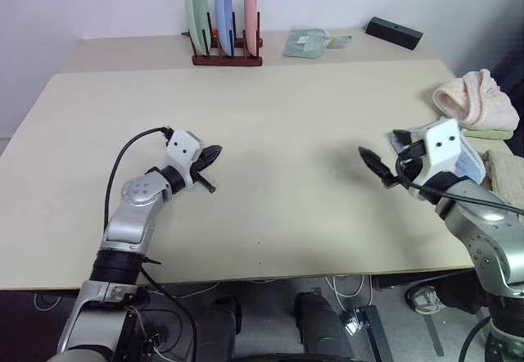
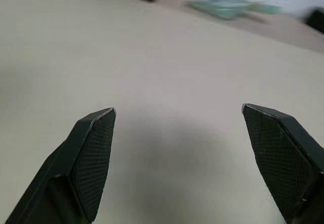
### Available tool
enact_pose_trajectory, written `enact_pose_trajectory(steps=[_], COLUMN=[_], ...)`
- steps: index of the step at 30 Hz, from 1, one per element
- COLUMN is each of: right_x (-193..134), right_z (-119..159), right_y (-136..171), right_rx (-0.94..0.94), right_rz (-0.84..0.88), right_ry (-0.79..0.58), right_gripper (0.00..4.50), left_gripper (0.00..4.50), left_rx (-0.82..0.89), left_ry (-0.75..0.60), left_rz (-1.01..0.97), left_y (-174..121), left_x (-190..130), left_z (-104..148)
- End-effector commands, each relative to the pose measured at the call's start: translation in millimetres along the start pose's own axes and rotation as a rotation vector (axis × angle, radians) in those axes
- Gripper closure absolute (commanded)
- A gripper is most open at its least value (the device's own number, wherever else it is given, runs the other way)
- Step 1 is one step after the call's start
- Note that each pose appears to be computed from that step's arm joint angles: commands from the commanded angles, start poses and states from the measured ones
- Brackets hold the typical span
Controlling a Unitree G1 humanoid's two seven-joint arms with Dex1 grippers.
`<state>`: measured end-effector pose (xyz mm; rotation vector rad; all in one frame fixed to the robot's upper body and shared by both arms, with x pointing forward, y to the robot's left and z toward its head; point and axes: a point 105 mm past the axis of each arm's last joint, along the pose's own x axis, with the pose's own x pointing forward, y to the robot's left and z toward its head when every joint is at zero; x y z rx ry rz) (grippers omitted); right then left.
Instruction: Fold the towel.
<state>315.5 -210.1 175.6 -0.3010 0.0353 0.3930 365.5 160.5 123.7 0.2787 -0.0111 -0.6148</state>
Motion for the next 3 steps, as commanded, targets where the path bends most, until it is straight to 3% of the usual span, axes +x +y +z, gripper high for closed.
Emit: enact_pose_trajectory(steps=[1, 3], right_x=[1.5, 3.3], right_z=[6.2, 6.4], right_y=[-1.5, 0.3], right_rx=[-0.062, -0.057], right_rz=[0.032, 0.057], right_ry=[-0.018, -0.024], right_gripper=[0.44, 0.44], left_gripper=[4.5, 4.5], left_rx=[0.002, -0.007], left_ry=[-0.047, -0.048], left_rz=[0.026, 0.028], left_y=[7.6, 7.1], left_x=[-10.1, -12.9], left_z=[12.6, 12.4])
